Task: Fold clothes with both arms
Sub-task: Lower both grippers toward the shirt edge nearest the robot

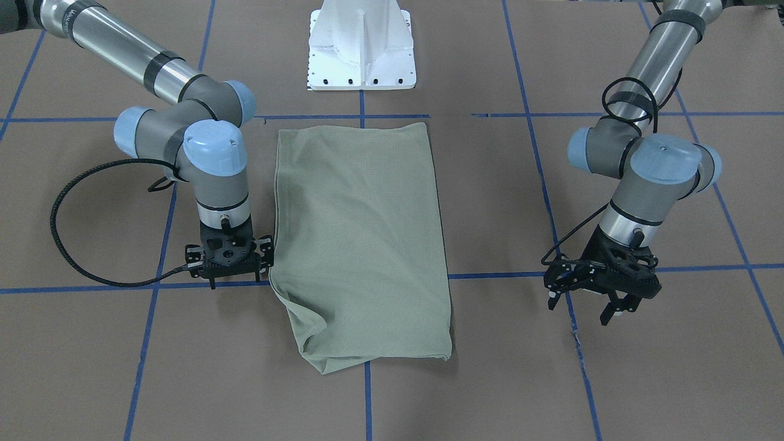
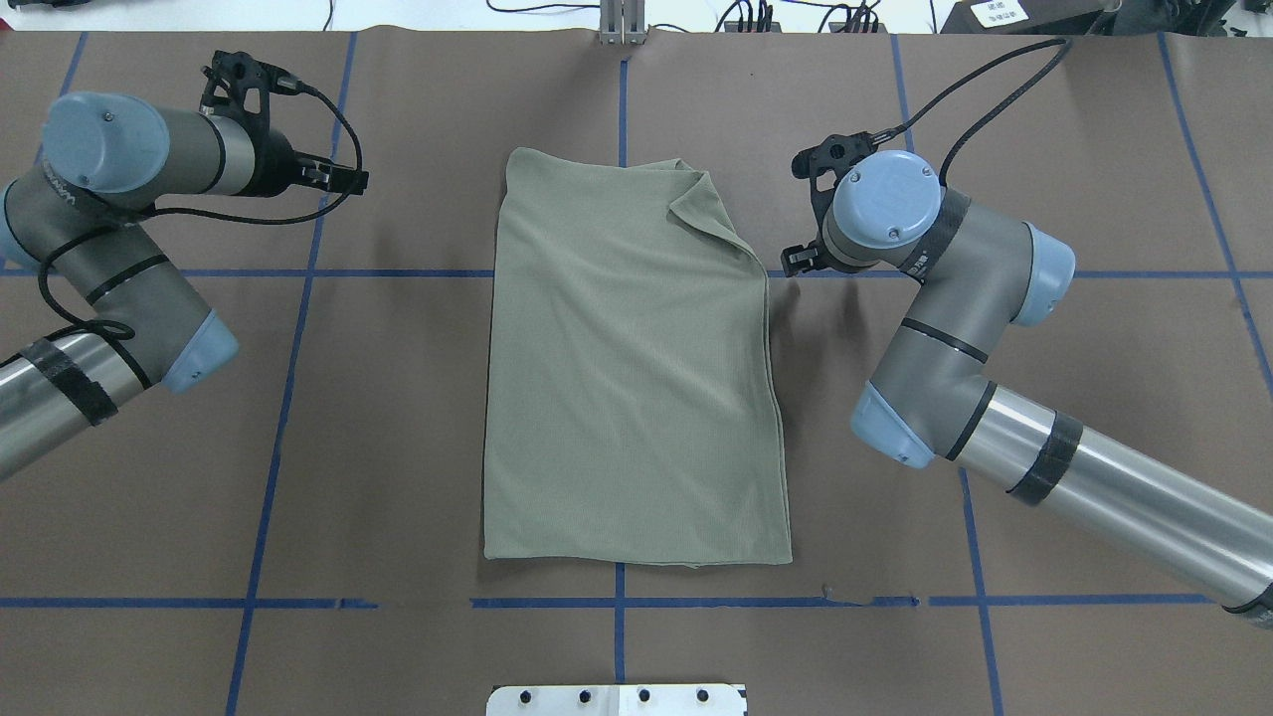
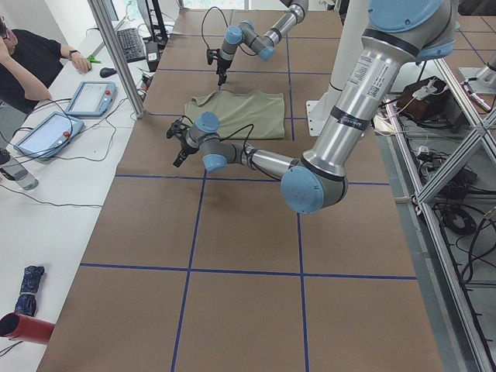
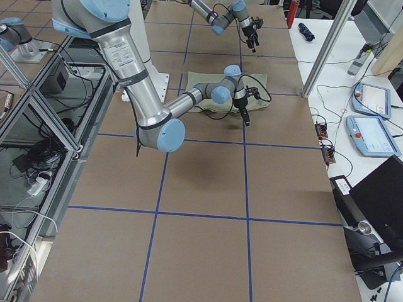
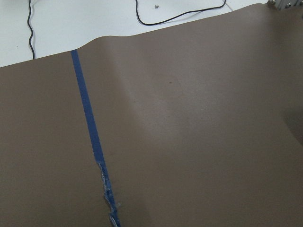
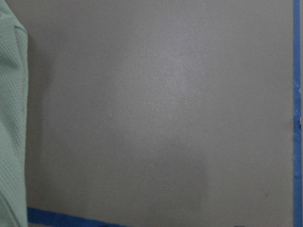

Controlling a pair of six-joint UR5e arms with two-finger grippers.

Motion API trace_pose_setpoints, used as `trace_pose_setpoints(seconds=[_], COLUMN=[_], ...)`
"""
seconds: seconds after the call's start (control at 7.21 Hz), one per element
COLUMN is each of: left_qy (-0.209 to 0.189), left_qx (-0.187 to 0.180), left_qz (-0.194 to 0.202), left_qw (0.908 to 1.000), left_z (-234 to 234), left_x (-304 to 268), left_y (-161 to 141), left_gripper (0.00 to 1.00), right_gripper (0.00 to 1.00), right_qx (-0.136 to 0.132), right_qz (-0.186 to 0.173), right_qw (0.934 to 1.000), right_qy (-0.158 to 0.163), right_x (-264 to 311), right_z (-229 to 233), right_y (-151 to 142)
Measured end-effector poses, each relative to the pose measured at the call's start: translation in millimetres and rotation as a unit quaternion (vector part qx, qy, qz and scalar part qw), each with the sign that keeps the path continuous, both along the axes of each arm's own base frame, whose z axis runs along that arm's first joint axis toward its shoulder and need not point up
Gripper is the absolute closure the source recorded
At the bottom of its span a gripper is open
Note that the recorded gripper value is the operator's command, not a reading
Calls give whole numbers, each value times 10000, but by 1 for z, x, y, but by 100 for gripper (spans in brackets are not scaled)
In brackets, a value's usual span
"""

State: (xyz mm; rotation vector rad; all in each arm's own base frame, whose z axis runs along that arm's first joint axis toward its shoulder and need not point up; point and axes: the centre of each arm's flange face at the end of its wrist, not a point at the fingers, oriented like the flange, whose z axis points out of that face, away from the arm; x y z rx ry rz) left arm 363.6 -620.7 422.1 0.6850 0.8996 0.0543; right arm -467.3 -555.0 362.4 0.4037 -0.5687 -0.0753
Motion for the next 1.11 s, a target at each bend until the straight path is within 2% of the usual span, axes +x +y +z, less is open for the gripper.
trace_pose_setpoints(seconds=[0.14,0.28,0.42,0.69,0.97,1.11], left_qy=[280,703,1078,1687,2123,2236], left_qx=[-199,-497,-718,-1055,-1490,-1763], left_qz=[4,97,224,505,580,560], left_qw=[9994,9962,9913,9787,9640,9570], left_z=[-11,-29,-47,-80,-96,-95], left_x=[3,10,21,45,70,83], left_y=[6,24,58,149,239,275], left_gripper=[0,0,0,0,0,8], right_gripper=[0,0,0,0,0,0], right_qx=[-86,-222,-374,-832,-1141,-1256], right_qz=[94,245,413,810,1253,1441], right_qw=[9996,9969,9919,9749,9543,9447], right_qy=[-269,-707,-1139,-1898,-2461,-2663], right_x=[4,12,20,22,22,19], right_z=[-16,-43,-67,-101,-117,-122], right_y=[3,14,31,86,166,198])
